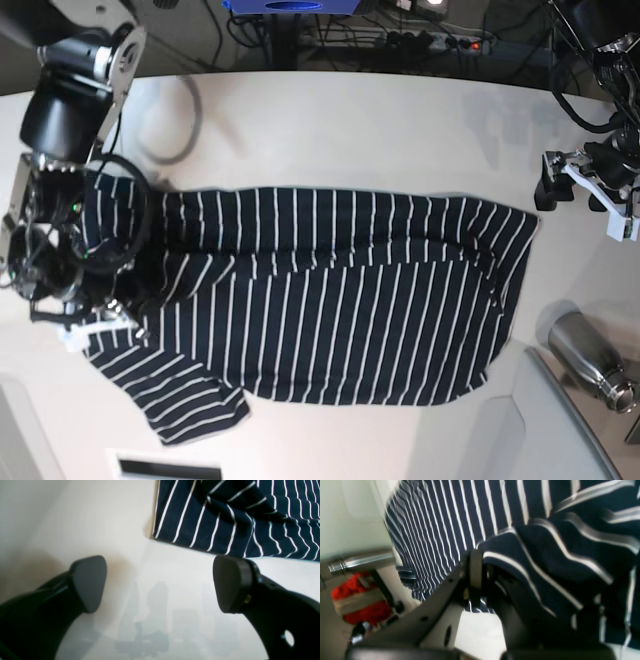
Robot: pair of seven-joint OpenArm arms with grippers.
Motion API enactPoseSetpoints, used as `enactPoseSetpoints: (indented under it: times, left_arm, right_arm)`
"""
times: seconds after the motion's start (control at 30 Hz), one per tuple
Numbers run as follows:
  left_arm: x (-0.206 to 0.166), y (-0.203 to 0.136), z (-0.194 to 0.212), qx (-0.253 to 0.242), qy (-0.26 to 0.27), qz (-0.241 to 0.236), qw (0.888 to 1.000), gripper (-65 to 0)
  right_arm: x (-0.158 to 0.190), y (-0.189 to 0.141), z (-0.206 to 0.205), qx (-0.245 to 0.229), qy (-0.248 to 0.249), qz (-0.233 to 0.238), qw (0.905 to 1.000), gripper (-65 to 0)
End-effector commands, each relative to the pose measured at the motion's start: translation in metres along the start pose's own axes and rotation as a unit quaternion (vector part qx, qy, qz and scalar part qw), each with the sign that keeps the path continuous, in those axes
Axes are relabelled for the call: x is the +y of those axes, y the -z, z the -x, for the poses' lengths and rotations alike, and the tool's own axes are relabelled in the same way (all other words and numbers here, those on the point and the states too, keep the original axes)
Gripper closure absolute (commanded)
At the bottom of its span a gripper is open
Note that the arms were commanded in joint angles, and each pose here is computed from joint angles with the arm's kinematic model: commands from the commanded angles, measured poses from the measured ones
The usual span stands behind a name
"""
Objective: Layout the t-shirt on the table in an organized manner, then fold the t-shirt properly
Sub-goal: 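Open both grippers, release the shirt and raise them, then lower both grippers and grasp the shirt's collar edge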
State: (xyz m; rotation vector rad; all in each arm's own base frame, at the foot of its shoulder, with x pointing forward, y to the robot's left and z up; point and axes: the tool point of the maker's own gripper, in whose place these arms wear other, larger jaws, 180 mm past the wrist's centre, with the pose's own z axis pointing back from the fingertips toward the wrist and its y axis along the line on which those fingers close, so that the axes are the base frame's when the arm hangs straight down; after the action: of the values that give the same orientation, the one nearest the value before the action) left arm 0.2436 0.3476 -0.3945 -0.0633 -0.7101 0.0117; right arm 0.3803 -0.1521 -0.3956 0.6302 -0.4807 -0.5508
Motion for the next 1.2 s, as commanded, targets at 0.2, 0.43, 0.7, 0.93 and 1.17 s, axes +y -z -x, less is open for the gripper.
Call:
enactPoseSetpoints:
  times: [0.2, 0.43, 0.7, 0.93, 1.17]
  left_arm:
    - [0.004, -0.012, -0.009, -0.018, 0.020, -0.006, 1.000, -65.0]
    - [0.006, -0.014, -0.003, -0.013, 0.018, -0.009, 1.000, -46.6]
    - [-0.001, -0.001, -0.004, -0.059, -0.019, 0.007, 0.998, 0.0]
    - [-0.001, 0.003, 0.007, -0.048, -0.033, 0.010, 0.998, 0.0]
    - [0.001, 0.001, 0.010, -0.044, -0.032, 0.007, 0.999, 0.0]
  right_arm:
    - [0.044, -0.011, -0.054, -0.052, -0.182, 0.029, 0.9814, -40.7]
    - [-0.005, -0.076, -0.046, -0.165, -0.076, 0.017, 0.9832, -42.9]
    - [-0.114, -0.129, 0.051, -0.203, 0.106, 0.098, 0.9685, -43.2]
    - [-0.158, -0.112, 0.070, -0.195, 0.173, 0.122, 0.9577, -43.2]
    - [-0.172, -0.086, 0.079, -0.182, 0.212, 0.112, 0.9535, -43.2]
